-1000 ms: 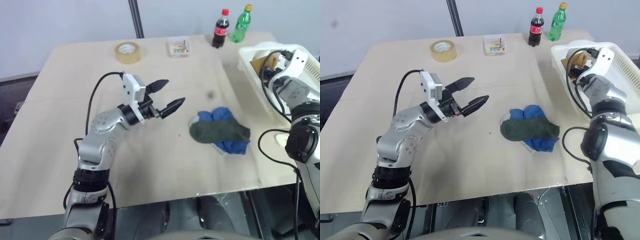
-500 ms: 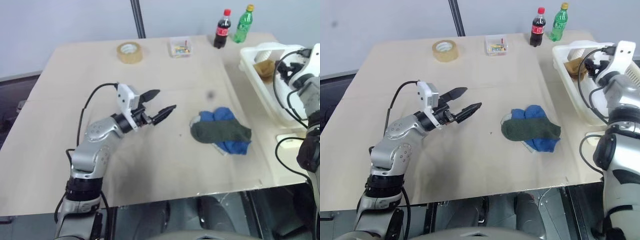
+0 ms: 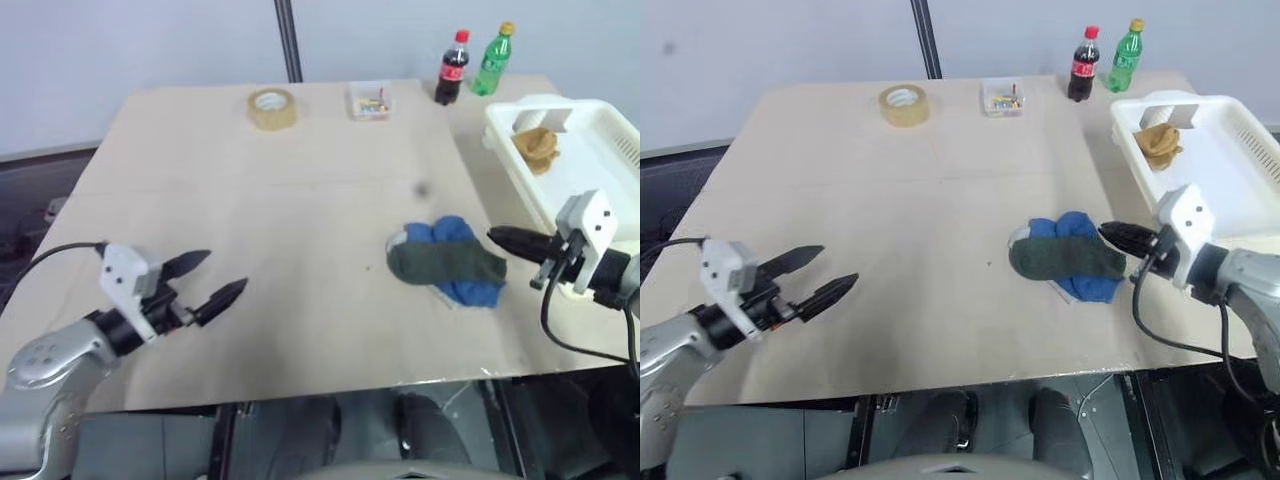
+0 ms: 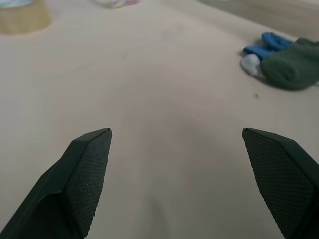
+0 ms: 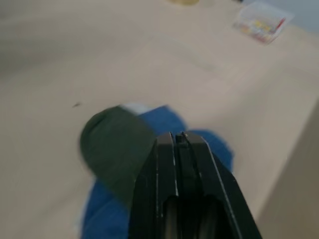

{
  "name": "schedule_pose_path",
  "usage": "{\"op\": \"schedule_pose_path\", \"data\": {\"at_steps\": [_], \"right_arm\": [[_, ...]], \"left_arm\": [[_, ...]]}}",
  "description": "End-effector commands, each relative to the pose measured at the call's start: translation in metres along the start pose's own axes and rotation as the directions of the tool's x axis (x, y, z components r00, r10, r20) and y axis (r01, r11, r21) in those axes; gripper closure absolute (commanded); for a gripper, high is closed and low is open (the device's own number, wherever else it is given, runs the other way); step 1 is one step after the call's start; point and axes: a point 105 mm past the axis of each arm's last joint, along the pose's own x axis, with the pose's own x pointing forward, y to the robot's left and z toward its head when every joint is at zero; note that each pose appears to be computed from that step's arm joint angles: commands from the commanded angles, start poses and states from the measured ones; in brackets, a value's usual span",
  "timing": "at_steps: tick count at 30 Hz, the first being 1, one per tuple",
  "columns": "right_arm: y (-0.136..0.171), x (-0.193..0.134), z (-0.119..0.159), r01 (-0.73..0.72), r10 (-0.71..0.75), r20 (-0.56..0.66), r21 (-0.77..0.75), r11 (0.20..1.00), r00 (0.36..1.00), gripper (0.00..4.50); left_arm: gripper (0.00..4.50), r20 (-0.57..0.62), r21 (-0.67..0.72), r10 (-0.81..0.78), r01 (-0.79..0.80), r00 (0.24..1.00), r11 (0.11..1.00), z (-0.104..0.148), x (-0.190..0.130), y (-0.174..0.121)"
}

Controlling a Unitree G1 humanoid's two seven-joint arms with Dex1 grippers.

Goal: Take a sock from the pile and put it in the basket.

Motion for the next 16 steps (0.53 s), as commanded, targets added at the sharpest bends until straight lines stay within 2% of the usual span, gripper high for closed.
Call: {"op": "schedule_pose_path", "data": {"at_steps": [1,4,5,10,14,16], "right_arm": [[-0.0001,-0.009,0.0088,0.005,-0.005,-0.003,-0.069,0.998,1.0,4.45],[-0.002,-0.0108,0.0072,0.006,-0.006,0.0,-0.057,0.998,1.0,4.45],[-0.0024,-0.0113,0.0067,0.007,-0.007,-0.002,-0.059,0.998,1.0,4.22],[0.0024,-0.0142,0.0051,-0.017,0.017,-0.008,-0.055,0.998,1.0,2.58],[0.0051,-0.0153,0.0071,-0.016,0.016,-0.002,-0.066,0.998,1.0,0.64],[0.006,-0.0163,0.0066,-0.02,0.02,-0.005,-0.062,0.998,1.0,0.64]], "left_arm": [[0.0,0.013,0.043,-0.016,0.016,1.0,0.999,0.0138,-0.0094,-0.0024],[0.0,0.004,0.039,-0.019,0.019,1.0,0.999,0.0133,-0.0127,-0.0016],[0.0,0.002,0.037,-0.021,0.021,1.0,0.999,0.0135,-0.0131,-0.0014],[0.0,0.004,0.026,-0.034,0.033,0.999,0.999,0.0142,-0.011,-0.0034],[0.0,0.008,0.021,-0.036,0.036,0.999,0.999,0.015,-0.0087,-0.0042],[0.0,0.019,0.017,-0.043,0.043,0.999,0.999,0.0163,-0.0073,-0.0056]]}}
